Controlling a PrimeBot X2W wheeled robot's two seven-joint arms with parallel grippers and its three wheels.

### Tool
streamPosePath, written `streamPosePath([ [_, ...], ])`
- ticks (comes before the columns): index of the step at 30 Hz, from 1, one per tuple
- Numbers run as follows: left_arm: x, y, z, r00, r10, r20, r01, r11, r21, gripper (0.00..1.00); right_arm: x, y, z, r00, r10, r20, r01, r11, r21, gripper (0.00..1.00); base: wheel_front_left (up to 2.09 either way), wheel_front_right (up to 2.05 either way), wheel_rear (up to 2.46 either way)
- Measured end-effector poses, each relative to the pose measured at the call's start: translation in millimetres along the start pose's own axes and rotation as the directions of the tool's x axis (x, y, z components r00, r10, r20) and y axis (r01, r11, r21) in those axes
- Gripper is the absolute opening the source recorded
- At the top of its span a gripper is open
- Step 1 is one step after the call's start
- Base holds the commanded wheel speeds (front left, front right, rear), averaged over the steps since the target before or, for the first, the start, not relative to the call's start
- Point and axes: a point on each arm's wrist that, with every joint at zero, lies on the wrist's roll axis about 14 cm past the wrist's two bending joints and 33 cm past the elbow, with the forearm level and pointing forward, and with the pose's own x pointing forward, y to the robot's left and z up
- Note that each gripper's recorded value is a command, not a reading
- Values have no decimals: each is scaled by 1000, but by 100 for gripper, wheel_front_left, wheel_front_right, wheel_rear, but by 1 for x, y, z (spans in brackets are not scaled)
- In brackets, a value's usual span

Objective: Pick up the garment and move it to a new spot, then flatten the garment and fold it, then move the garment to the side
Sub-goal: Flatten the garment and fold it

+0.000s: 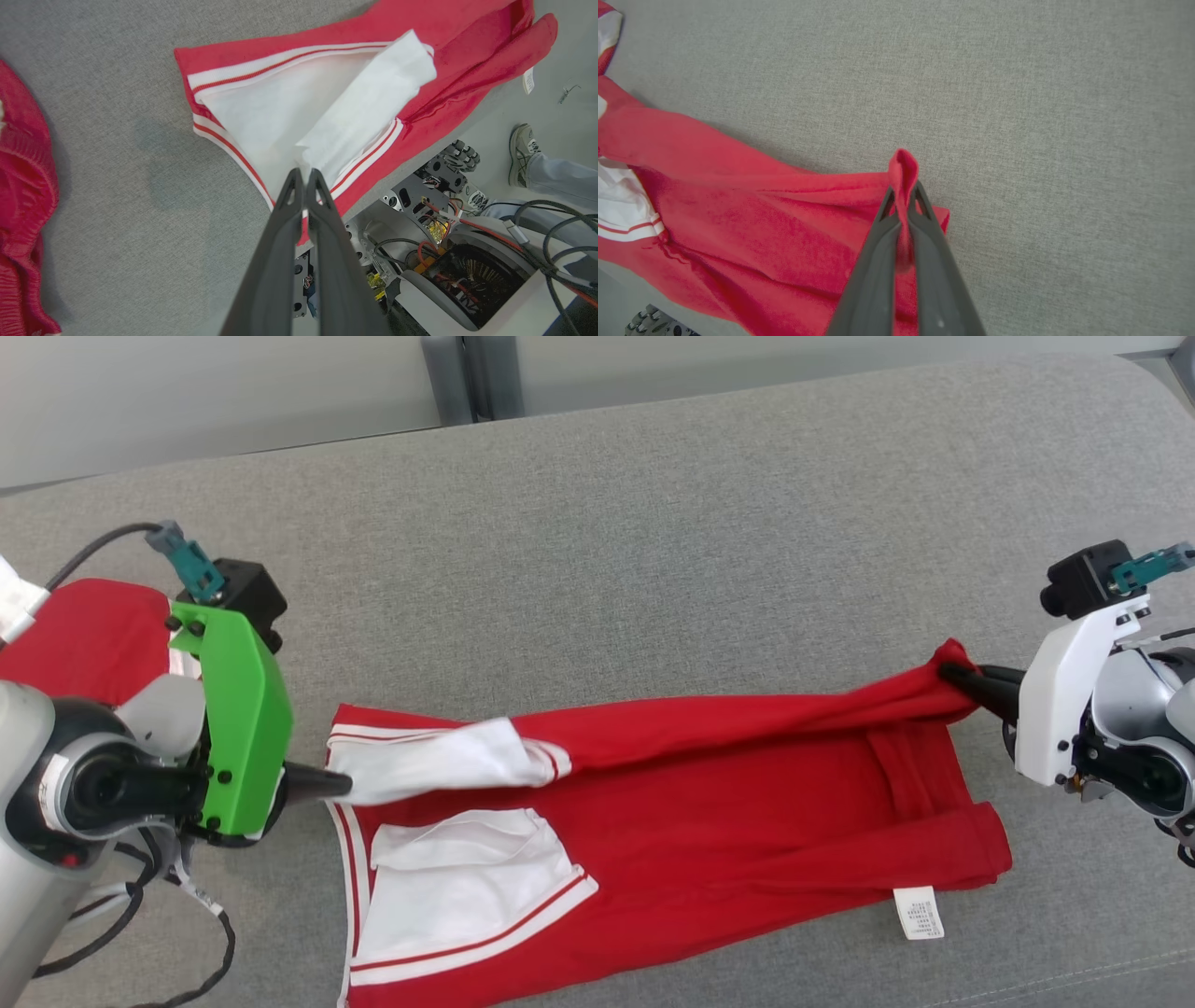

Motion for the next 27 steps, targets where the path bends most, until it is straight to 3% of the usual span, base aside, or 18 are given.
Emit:
streamPosePath([
  [21, 31, -16, -55, 975, -105, -196, 92, 993, -76, 0, 9, -4, -25, 985, 3, -172, -9, 999, -34, 0, 0, 0, 0],
  [23, 34, -17, -58, 972, -112, -207, 97, 992, -81, 0, 9, -4, -28, 984, 4, -180, -10, 999, -33, 14, 0, 0, 0],
  [24, 35, -17, -60, 970, -114, -213, 98, 992, -83, 0, 9, -4, -29, 983, 3, -184, -9, 999, -33, 35, 0, 0, 0],
  [25, 36, -18, -62, 969, -116, -216, 100, 991, -83, 0, 8, -4, -30, 982, 3, -188, -9, 1000, -29, 35, 0, 0, 0],
  [26, 37, -19, -62, 970, -119, -214, 104, 991, -81, 43, 7, -5, -32, 980, 1, -197, -7, 1000, -30, 100, 0, 0, 0],
  [27, 38, -19, -63, 969, -120, -215, 105, 991, -80, 55, 6, -5, -34, 979, 0, -203, -6, 1000, -30, 100, 0, 0, 0],
])
